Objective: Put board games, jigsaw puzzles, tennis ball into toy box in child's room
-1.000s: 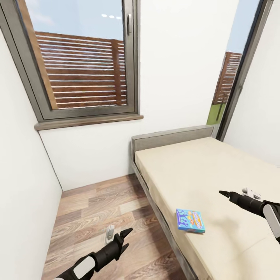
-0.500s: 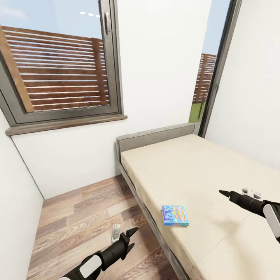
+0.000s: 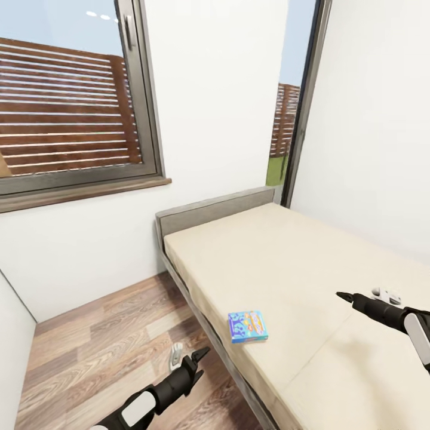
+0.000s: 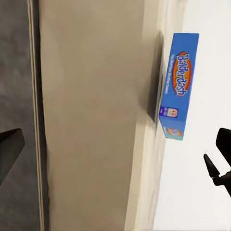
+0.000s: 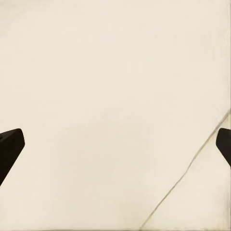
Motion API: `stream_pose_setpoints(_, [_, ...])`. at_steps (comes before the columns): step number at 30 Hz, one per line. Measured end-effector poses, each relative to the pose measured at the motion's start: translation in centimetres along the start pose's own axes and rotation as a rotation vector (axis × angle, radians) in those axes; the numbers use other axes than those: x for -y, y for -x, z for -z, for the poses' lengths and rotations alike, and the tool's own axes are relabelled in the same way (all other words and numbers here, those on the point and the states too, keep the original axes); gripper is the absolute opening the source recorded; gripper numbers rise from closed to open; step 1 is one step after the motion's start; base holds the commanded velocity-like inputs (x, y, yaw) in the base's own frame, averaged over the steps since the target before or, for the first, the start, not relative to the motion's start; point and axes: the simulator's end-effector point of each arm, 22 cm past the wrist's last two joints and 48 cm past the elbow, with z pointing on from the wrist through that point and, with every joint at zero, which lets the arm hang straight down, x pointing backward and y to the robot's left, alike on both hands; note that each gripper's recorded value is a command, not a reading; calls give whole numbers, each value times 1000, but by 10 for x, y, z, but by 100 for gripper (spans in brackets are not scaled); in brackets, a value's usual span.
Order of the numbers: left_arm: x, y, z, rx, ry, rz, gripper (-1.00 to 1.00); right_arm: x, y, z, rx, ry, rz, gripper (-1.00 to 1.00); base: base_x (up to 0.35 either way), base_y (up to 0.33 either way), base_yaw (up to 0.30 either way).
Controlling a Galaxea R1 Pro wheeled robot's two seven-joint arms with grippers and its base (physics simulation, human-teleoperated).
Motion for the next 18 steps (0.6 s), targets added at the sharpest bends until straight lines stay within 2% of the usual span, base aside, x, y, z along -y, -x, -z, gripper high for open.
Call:
stream_pose_setpoints(6, [-4,13,5,32,9,-23,100,0,0,0,0,0,0,100,0,0,-81])
stream_pose_setpoints(11, [-14,35,18,68,27,-51,100,0,0,0,0,0,0,100,0,0,-37])
stream_pose_setpoints(18, [-17,47,26,88,28,-67,100,0,0,0,0,1,0,100,0,0,-16])
